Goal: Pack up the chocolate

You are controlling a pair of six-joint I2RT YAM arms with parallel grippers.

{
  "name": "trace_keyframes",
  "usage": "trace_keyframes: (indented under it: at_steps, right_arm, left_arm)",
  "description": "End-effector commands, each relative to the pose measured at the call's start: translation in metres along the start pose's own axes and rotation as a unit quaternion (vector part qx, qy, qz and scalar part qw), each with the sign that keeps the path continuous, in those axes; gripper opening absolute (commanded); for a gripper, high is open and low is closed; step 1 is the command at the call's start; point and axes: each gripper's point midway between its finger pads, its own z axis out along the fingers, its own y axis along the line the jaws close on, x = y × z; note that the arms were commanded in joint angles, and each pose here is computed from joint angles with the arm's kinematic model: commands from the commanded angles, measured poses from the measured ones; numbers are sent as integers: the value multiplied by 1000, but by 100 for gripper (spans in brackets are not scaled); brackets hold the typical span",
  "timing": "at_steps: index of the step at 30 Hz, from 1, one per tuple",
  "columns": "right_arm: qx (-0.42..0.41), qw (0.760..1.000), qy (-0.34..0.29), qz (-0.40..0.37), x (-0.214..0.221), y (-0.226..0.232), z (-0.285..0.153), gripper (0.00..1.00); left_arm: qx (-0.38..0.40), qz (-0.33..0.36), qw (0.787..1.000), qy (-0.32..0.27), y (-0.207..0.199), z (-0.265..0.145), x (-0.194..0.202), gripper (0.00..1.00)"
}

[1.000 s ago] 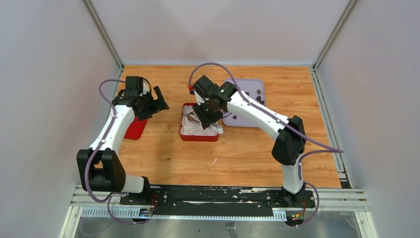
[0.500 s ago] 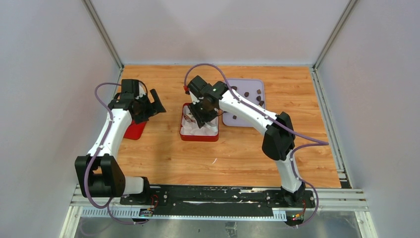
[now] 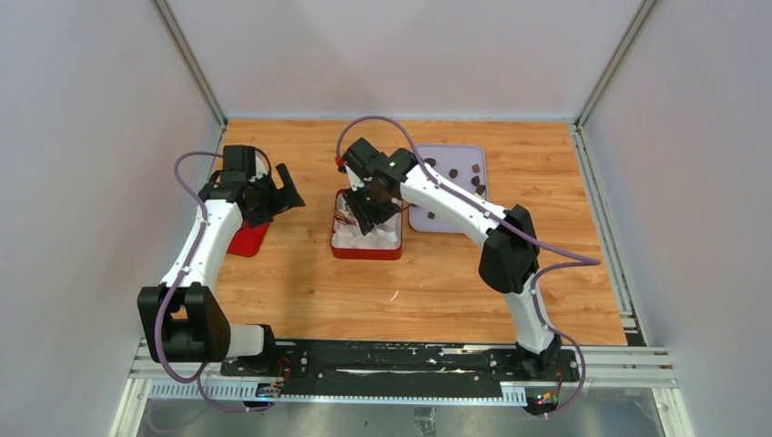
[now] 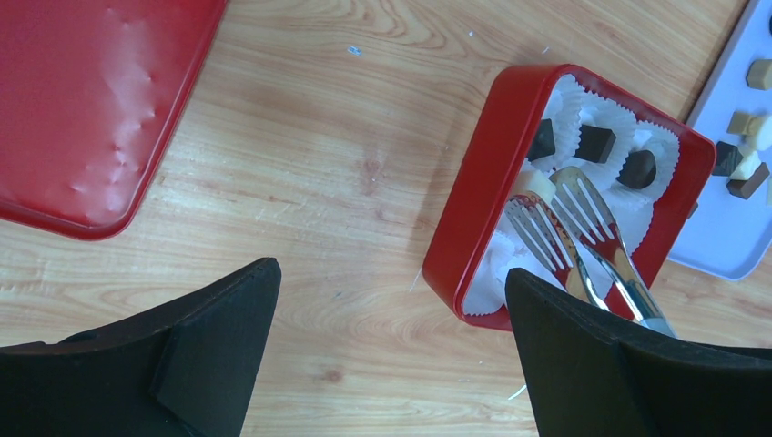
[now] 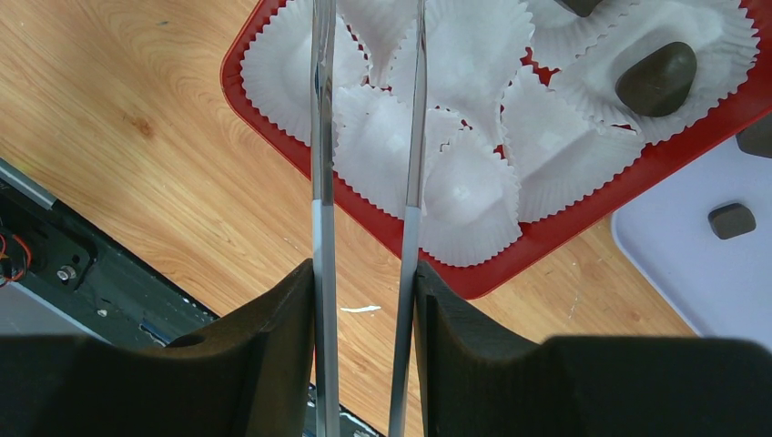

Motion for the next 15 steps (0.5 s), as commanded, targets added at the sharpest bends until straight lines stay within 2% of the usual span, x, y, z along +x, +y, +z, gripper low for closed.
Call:
trace_keyframes:
  at_steps: [1, 15]
  right_arm:
    - [-7, 1000, 2, -9, -1, 7, -1, 41]
    - [-6, 1000, 2, -9, -1, 7, -3, 46]
  left_arm:
    - [-1, 6, 1000, 2, 3, -1, 2, 100]
    - [1, 5, 1000, 2, 2, 0, 3, 100]
